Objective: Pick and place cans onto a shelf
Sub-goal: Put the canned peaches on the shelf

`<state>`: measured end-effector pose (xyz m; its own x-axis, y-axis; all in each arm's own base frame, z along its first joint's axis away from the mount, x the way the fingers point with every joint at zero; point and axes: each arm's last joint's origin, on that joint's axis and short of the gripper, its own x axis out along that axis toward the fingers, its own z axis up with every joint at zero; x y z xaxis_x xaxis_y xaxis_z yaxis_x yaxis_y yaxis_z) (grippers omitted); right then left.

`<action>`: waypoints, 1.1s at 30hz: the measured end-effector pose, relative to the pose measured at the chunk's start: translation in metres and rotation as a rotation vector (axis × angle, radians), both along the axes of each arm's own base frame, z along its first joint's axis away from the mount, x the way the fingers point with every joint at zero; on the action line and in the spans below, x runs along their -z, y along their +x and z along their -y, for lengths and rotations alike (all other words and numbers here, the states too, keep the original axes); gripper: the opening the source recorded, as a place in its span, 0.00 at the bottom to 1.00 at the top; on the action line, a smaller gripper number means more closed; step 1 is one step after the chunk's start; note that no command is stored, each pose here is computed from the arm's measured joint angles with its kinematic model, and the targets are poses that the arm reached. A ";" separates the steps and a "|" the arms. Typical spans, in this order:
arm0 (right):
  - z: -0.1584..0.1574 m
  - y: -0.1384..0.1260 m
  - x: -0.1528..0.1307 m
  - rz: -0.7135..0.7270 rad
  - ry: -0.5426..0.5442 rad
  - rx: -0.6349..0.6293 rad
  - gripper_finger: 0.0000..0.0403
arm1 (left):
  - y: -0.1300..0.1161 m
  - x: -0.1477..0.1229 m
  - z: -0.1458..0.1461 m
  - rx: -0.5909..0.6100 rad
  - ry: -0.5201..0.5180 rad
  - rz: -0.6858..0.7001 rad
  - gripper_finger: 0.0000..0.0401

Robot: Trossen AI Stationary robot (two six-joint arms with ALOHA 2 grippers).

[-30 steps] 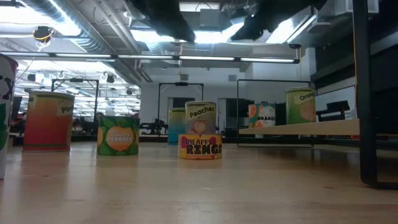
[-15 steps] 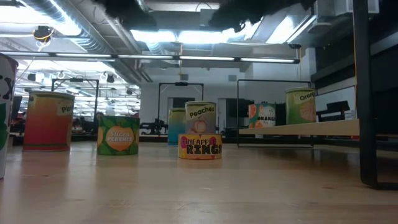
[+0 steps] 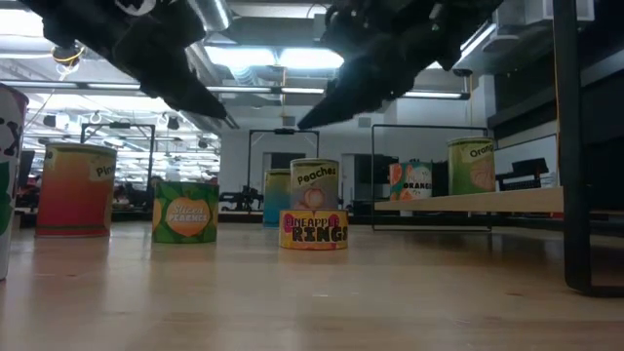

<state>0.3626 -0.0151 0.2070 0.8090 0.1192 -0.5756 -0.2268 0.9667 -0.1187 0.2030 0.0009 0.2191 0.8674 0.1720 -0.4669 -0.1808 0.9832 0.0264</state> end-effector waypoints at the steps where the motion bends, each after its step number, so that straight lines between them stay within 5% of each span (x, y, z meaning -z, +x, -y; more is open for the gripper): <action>1: 0.000 0.001 0.002 -0.007 -0.004 0.006 0.47 | 0.000 0.000 0.000 -0.001 -0.002 0.000 0.26; 33: 0.012 0.008 0.033 -0.108 -0.093 0.173 0.47 | 0.003 -0.005 0.001 0.023 -0.016 0.063 0.26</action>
<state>0.3707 -0.0273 0.1745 0.7461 -0.0735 -0.6618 -0.0748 0.9783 -0.1931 0.2058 0.0000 0.2241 0.8987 0.1443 -0.4141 -0.1586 0.9873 -0.0001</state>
